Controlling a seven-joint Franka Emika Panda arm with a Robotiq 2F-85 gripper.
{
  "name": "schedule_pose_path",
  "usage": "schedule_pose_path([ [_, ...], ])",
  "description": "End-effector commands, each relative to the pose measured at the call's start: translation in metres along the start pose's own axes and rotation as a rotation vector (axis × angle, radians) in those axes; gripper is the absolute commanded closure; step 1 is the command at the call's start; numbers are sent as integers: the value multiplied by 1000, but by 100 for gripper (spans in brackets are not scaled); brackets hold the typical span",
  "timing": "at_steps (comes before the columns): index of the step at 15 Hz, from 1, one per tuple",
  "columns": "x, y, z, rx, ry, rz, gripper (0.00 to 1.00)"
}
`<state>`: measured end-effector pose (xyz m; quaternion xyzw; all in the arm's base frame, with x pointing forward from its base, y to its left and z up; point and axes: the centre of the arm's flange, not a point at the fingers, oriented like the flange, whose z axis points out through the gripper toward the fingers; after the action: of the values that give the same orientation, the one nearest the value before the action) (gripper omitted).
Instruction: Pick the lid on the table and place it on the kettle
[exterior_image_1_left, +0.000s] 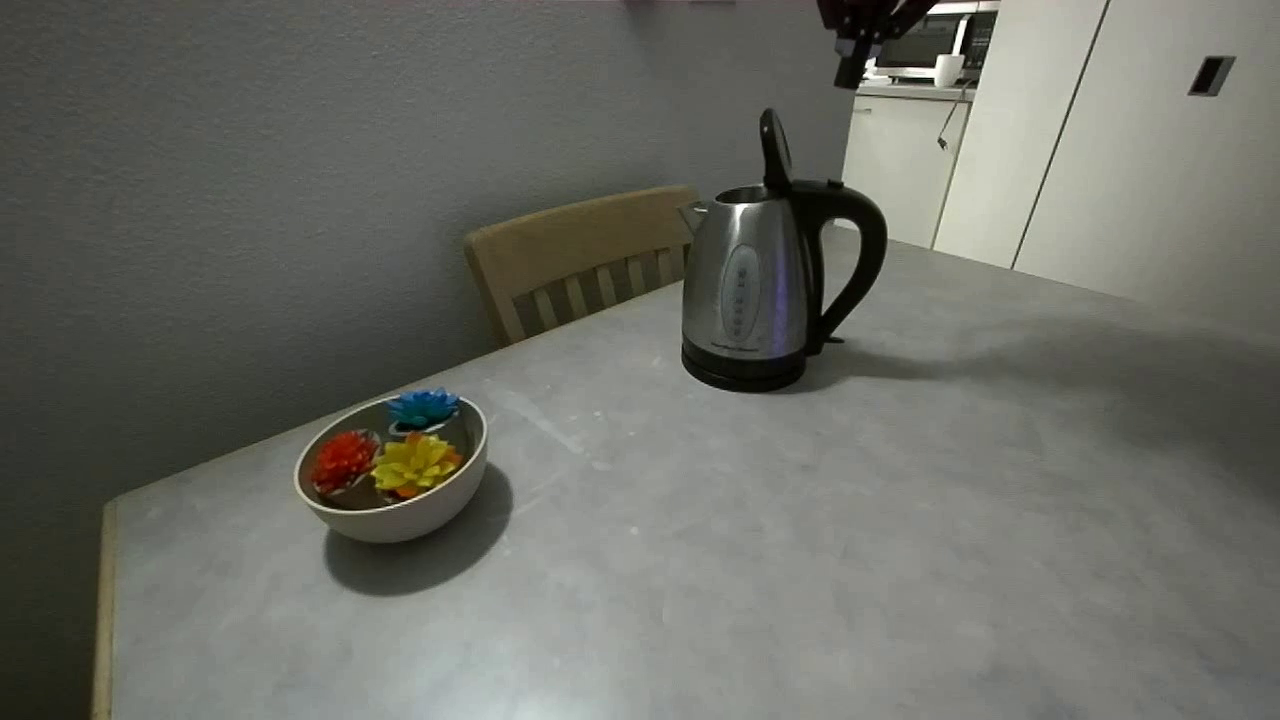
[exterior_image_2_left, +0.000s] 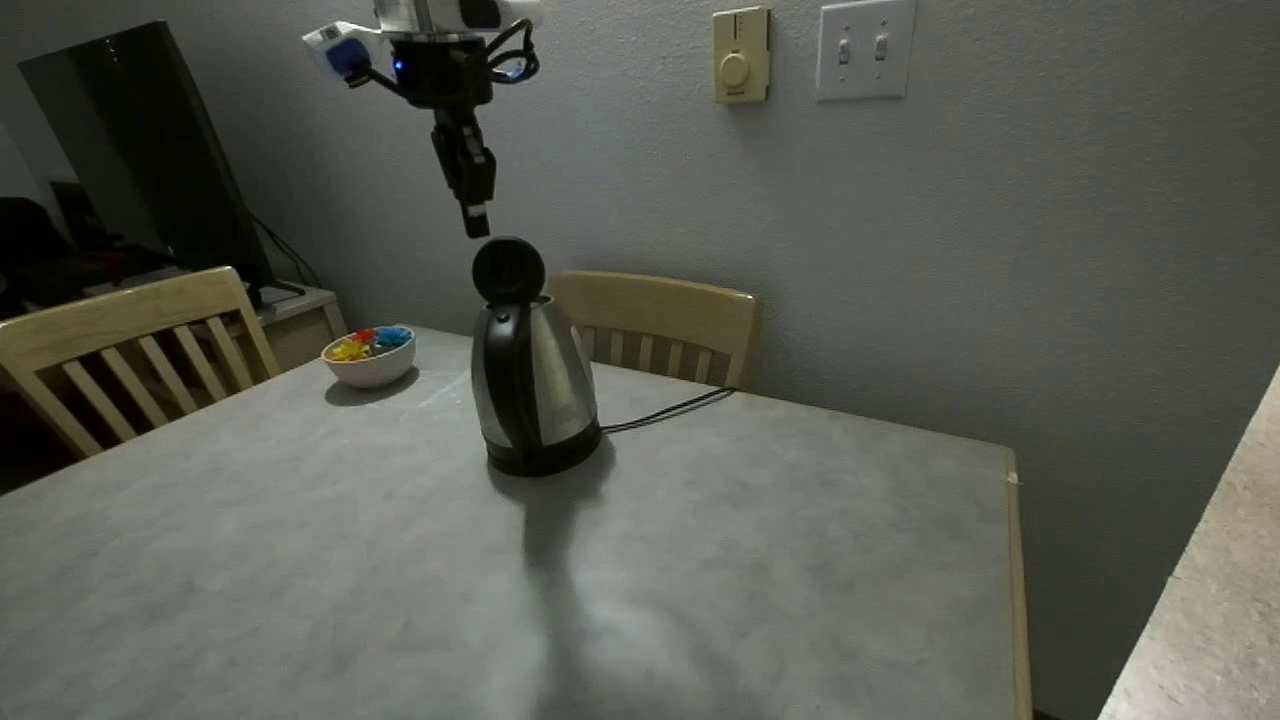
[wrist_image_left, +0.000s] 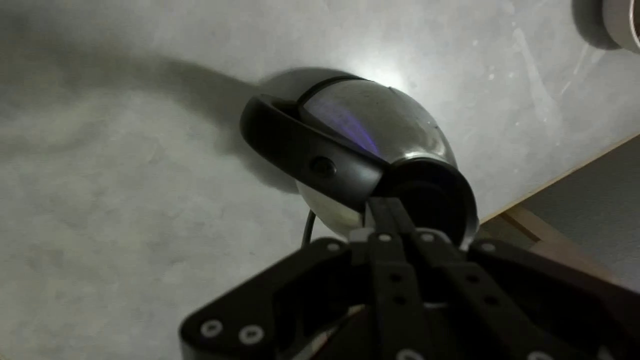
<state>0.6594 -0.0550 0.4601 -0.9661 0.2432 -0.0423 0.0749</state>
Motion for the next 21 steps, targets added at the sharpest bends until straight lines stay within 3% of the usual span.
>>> schedule_pose_path([
  [1,32,-8,25,69,-29,-3,100],
  [7,60,-24,64,93,-38,-23,100],
  [15,66,-46,101,74,-72,-75,100],
  [18,69,-46,112,45,-105,-54,100],
  [21,79,-25,153,-54,-189,41,100],
])
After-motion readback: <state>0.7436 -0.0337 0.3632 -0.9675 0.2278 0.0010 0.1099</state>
